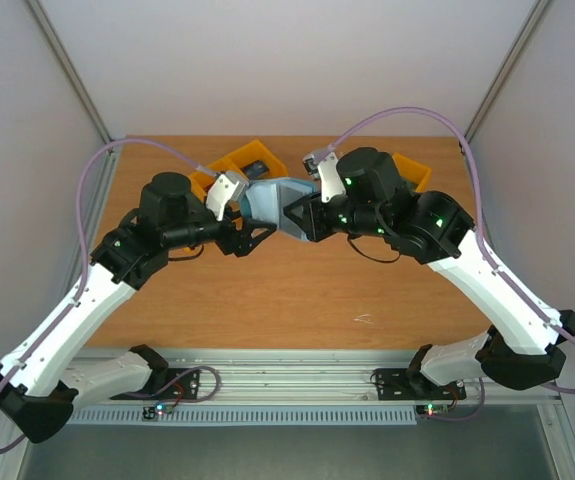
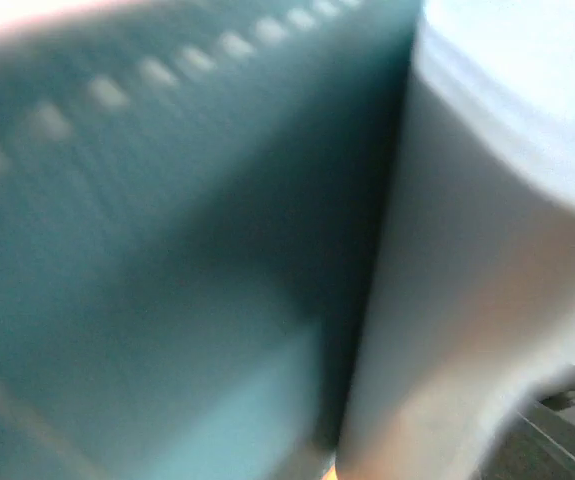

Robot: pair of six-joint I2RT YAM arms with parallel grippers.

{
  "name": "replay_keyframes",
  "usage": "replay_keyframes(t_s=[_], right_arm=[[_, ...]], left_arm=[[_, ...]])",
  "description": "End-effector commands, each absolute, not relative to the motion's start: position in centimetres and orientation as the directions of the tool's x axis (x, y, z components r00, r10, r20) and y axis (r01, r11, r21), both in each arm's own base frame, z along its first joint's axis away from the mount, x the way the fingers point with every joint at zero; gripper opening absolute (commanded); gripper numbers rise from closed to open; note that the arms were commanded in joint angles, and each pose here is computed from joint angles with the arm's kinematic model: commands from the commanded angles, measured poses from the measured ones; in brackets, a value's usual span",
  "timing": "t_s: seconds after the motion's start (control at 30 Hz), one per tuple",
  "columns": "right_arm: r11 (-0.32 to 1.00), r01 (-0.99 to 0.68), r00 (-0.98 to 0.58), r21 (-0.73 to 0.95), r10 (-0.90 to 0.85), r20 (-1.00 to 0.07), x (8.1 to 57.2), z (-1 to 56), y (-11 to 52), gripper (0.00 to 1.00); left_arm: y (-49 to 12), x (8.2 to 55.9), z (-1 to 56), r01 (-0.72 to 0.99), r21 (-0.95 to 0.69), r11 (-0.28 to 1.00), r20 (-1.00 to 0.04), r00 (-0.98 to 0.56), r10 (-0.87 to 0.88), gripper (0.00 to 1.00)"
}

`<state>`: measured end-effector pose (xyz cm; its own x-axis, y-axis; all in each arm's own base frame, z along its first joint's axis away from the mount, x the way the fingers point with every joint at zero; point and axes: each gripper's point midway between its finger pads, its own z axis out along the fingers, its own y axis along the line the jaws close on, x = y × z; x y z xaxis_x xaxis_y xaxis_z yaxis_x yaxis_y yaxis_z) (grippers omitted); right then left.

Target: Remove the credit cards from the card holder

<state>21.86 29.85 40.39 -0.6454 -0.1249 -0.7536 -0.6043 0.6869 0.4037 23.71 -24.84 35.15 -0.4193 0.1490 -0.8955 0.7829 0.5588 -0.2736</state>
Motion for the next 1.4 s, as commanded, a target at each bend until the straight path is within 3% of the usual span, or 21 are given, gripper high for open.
replay_keyframes(t_s=[0.0, 0.13, 0.17, 0.27, 0.37, 0.43, 0.47, 0.57, 0.67, 0.83, 1.1, 1.37], right_arm=[[0.562, -0.736, -0.569, 0.377, -0.213, -0.795, 19.2, 42.2, 30.1, 0.01], [0.487, -0.796, -0.525, 0.359, -0.262, -0.81, 17.5, 42.6, 29.8, 0.01], [0.462, -0.812, -0.512, 0.357, -0.27, -0.816, 17.0, 42.8, 29.7, 0.01], [0.395, -0.851, -0.47, 0.347, -0.276, -0.838, 15.5, 43.6, 29.4, 0.01], [0.374, -0.866, -0.446, 0.333, -0.272, -0.853, 14.8, 44.1, 28.9, 0.01], [0.37, -0.87, -0.437, 0.325, -0.275, -0.856, 14.6, 44.1, 28.5, 0.03], [0.369, -0.872, -0.433, 0.321, -0.279, -0.857, 14.4, 44.0, 28.4, 0.11], [0.401, -0.87, -0.412, 0.286, -0.276, -0.868, 14.5, 43.8, 27.3, 0.51], [0.436, -0.865, -0.389, 0.249, -0.269, -0.881, 14.7, 43.9, 26.0, 0.64], [0.467, -0.855, -0.375, 0.225, -0.256, -0.891, 14.8, 44.2, 25.1, 0.61], [0.559, -0.808, -0.391, 0.187, -0.27, -0.88, 16.1, 43.1, 23.8, 0.32], [0.585, -0.788, -0.413, 0.192, -0.272, -0.869, 16.8, 41.9, 24.0, 0.28]], left_arm=[[-26.0, 21.2, 38.6, 0.836, -0.406, 0.37, -0.893, -0.449, 0.035, 0.82], [-26.9, 18.6, 40.9, 0.885, -0.429, 0.182, -0.899, -0.438, 0.011, 0.83], [-26.9, 18.4, 41.0, 0.886, -0.433, 0.169, -0.897, -0.441, 0.011, 0.76], [-26.9, 17.9, 41.2, 0.891, -0.433, 0.138, -0.899, -0.438, 0.013, 0.43], [-27.1, 16.8, 41.6, 0.899, -0.432, 0.069, -0.9, -0.435, 0.018, 0.23], [-27.1, 16.4, 42.1, 0.902, -0.429, 0.039, -0.903, -0.43, 0.008, 0.02], [-27.1, 16.4, 42.4, 0.899, -0.437, 0.038, -0.899, -0.437, 0.001, 0.01], [-27.0, 16.5, 43.1, 0.901, -0.431, 0.049, -0.902, -0.431, -0.015, 0.0], [-26.8, 16.2, 43.4, 0.908, -0.417, 0.047, -0.909, -0.417, -0.018, 0.0], [-26.6, 16.3, 43.0, 0.911, -0.406, 0.067, -0.914, -0.407, -0.011, 0.0], [-26.4, 15.9, 43.2, 0.916, -0.396, 0.06, -0.918, -0.396, -0.013, 0.0], [-26.5, 15.8, 43.3, 0.918, -0.392, 0.05, -0.92, -0.392, -0.018, 0.0]])
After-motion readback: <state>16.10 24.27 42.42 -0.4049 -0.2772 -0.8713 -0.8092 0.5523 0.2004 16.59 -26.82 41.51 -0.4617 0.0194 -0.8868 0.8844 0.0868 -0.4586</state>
